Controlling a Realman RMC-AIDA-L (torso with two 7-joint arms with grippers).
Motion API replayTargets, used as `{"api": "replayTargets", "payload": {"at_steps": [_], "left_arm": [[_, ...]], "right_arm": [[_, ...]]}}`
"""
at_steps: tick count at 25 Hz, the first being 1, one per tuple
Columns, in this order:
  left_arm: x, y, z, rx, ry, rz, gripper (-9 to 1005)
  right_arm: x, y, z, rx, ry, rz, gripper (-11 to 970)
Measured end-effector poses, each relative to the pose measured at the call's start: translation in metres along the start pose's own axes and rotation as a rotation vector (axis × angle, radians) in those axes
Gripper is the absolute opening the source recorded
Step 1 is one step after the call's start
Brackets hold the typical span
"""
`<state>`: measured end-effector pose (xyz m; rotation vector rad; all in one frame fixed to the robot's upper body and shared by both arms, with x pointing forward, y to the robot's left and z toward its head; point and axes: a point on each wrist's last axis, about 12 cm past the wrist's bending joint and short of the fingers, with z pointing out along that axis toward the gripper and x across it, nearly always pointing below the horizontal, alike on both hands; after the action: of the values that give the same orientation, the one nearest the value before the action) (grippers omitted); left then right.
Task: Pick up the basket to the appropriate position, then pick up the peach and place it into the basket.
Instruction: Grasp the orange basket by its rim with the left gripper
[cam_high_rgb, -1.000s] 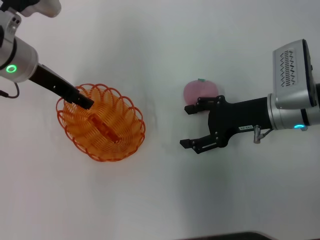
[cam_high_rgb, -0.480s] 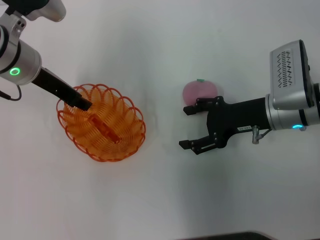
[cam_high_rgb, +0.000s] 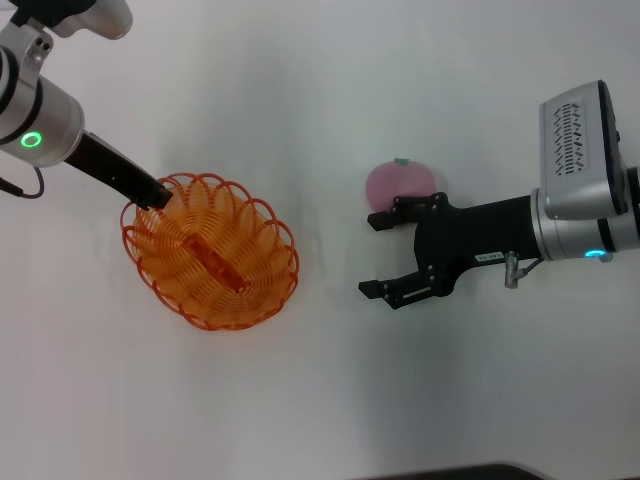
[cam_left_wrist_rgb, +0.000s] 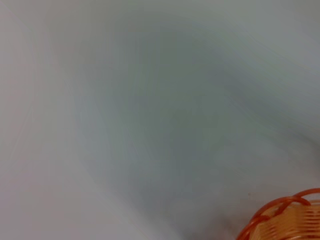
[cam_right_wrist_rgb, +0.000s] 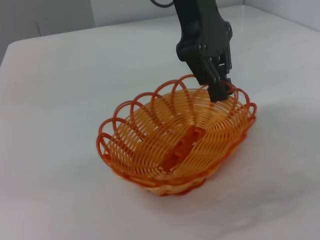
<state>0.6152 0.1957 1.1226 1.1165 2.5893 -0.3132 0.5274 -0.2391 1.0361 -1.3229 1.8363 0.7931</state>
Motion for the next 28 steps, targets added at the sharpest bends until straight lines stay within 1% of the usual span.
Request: {"api": "replayTargets", "payload": {"at_steps": [3, 9, 12, 17, 21, 25, 28], "left_arm": [[0.0, 0.0, 0.0, 0.0, 0.0, 0.0, 124], [0.0, 0.0, 0.0, 0.0, 0.002, -0.007, 96], [0.001, 0.001, -0.001, 0.003, 0.004, -0.045, 93], [-0.001, 0.007, -0.012, 0.025, 0.002, -0.15, 88], [0.003, 0.014, -0.022, 0.083, 0.001, -0.256, 84], [0.012, 0.026, -0.031, 0.149, 0.009, -0.391, 74], [0.02, 0.036, -0.035, 0.192, 0.003, -0.468, 67]], "right_arm": [[0.0, 0.0, 0.0, 0.0, 0.0, 0.0, 939], [0.0, 0.0, 0.0, 0.001, 0.0, 0.0, 939], [0.0, 0.0, 0.0, 0.001, 0.0, 0.0, 939], [0.0, 0.0, 0.0, 0.001, 0.0, 0.001, 939], [0.0, 0.0, 0.0, 0.001, 0.0, 0.002, 939], [0.0, 0.0, 0.0, 0.0, 0.0, 0.004, 939], [0.001, 0.0, 0.0, 0.001, 0.001, 0.004, 939]]}}
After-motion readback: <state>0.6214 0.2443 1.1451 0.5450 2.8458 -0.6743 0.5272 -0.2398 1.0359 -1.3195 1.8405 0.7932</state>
